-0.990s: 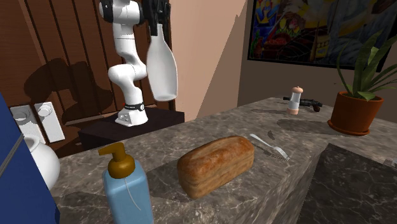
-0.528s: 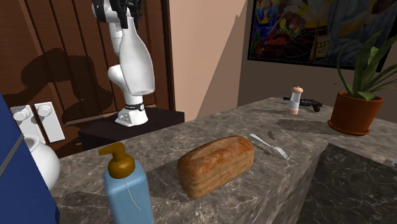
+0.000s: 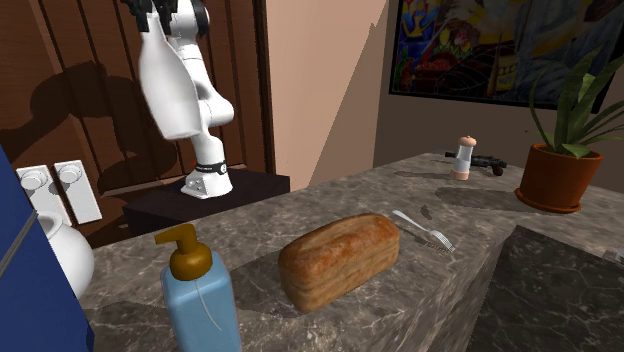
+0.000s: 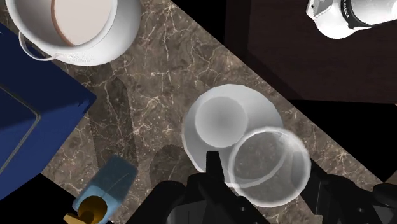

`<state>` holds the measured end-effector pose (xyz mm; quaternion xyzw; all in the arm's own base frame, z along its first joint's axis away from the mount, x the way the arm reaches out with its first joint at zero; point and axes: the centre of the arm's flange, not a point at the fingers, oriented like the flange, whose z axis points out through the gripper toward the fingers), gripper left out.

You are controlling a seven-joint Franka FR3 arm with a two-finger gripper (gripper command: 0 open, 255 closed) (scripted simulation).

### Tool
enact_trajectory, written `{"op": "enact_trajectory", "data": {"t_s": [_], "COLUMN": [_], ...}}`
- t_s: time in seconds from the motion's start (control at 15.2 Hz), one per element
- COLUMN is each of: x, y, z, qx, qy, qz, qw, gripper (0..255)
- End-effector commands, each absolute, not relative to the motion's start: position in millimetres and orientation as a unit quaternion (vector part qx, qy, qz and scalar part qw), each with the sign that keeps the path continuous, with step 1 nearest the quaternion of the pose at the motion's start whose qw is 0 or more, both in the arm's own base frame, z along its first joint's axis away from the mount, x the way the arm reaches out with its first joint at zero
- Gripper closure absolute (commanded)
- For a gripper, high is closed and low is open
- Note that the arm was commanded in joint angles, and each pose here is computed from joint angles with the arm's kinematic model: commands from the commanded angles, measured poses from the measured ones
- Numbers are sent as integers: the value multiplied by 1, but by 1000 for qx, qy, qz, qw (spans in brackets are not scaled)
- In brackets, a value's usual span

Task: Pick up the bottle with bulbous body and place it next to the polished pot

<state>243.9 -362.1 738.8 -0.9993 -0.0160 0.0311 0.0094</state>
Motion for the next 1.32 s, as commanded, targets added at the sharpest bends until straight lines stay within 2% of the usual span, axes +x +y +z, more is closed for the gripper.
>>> {"op": "enact_trajectory", "data": {"t_s": [0.0,0.33,1.25], "x": [217,156,156], "y": [-369,-388,-388], "z": [743,757,683], "qx": [-999,-999,-999], "qy": [-16,-16,-16], "qz": [31,31,31], "qw": [10,10,10], "gripper": [255,255,255]}}
